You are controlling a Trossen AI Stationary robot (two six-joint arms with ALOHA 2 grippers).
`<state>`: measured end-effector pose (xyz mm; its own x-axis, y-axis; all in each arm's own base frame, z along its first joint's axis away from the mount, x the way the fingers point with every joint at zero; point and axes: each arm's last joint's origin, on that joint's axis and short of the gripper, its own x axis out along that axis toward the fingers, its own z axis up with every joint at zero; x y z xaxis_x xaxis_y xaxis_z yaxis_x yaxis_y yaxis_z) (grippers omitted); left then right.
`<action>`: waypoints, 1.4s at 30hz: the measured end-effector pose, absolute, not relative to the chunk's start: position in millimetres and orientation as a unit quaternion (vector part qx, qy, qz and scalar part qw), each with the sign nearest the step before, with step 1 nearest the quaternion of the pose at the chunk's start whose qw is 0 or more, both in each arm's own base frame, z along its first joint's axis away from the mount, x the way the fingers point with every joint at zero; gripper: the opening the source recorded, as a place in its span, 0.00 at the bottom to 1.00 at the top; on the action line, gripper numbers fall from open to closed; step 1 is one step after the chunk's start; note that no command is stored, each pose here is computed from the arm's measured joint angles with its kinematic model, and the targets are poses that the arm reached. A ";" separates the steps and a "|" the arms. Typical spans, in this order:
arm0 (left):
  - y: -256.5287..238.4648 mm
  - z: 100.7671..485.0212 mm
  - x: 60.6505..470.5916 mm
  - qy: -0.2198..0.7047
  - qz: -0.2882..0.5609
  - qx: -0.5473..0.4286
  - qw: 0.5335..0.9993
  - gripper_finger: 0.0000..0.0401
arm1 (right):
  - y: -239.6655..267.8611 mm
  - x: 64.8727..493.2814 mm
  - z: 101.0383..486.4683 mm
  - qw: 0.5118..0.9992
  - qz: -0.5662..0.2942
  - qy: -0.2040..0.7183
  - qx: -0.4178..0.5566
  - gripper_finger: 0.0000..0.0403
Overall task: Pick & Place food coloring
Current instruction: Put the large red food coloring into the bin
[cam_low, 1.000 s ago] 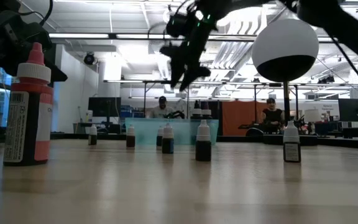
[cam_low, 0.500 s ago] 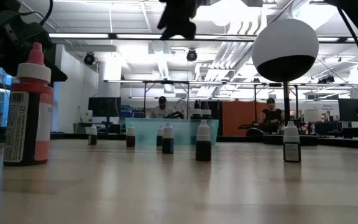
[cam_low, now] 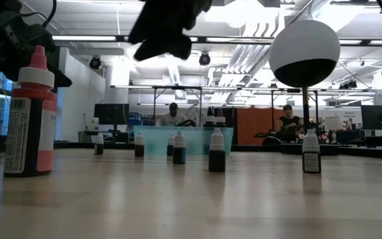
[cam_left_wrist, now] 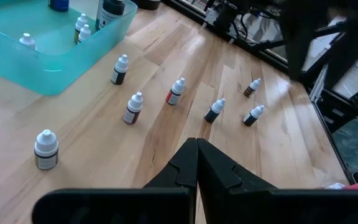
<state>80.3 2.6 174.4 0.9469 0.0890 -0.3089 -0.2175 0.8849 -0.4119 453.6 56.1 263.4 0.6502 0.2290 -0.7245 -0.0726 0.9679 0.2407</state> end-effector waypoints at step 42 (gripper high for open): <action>2.6 174.3 80.3 0.142 0.080 -0.226 0.960 0.00 | 120.5 451.1 173.8 0.975 0.105 0.185 0.062 0.60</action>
